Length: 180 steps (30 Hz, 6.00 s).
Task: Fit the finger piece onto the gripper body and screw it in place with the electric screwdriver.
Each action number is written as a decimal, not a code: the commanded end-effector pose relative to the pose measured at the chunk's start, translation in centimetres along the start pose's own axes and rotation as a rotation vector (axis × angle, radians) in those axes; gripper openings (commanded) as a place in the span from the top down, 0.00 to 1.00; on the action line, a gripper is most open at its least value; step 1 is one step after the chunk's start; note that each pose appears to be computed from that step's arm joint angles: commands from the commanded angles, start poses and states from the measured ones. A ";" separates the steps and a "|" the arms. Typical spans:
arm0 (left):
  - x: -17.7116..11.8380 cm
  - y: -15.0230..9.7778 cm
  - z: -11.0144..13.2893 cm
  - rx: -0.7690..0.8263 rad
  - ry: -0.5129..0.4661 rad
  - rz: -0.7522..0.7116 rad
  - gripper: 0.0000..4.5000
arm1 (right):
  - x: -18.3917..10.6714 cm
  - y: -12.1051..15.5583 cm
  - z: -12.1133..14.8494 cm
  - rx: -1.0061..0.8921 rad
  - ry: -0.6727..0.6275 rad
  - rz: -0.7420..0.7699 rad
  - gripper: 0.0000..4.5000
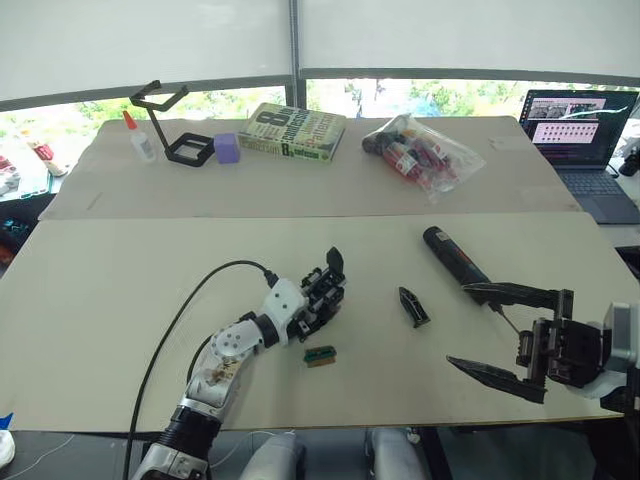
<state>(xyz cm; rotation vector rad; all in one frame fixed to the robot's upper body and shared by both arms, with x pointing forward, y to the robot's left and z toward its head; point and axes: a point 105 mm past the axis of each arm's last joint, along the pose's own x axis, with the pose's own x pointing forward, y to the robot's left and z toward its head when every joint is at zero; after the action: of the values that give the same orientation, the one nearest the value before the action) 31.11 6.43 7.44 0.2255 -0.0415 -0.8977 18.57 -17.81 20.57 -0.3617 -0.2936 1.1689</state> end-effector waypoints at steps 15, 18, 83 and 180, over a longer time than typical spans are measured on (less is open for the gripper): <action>-5.2 4.0 -0.9 0.042 0.058 -0.244 0.01 | 0.5 -0.6 -0.1 -0.077 -0.034 -0.037 0.00; -4.9 4.2 -1.0 0.032 0.077 -0.337 0.01 | 0.7 -0.4 -0.1 -0.068 -0.036 -0.027 0.00; -2.2 1.0 -1.5 0.002 0.144 -0.121 0.48 | 0.4 1.7 0.6 0.039 -0.020 -0.015 0.00; -3.5 2.9 19.3 -0.452 -0.284 -0.553 1.00 | 9.5 -3.9 1.3 0.184 0.313 0.119 0.15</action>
<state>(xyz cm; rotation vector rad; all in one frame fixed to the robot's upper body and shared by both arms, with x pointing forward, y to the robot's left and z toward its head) 30.34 8.24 26.78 -0.3707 -0.0869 -1.2927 26.18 -10.55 23.13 -0.4718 0.0491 1.1130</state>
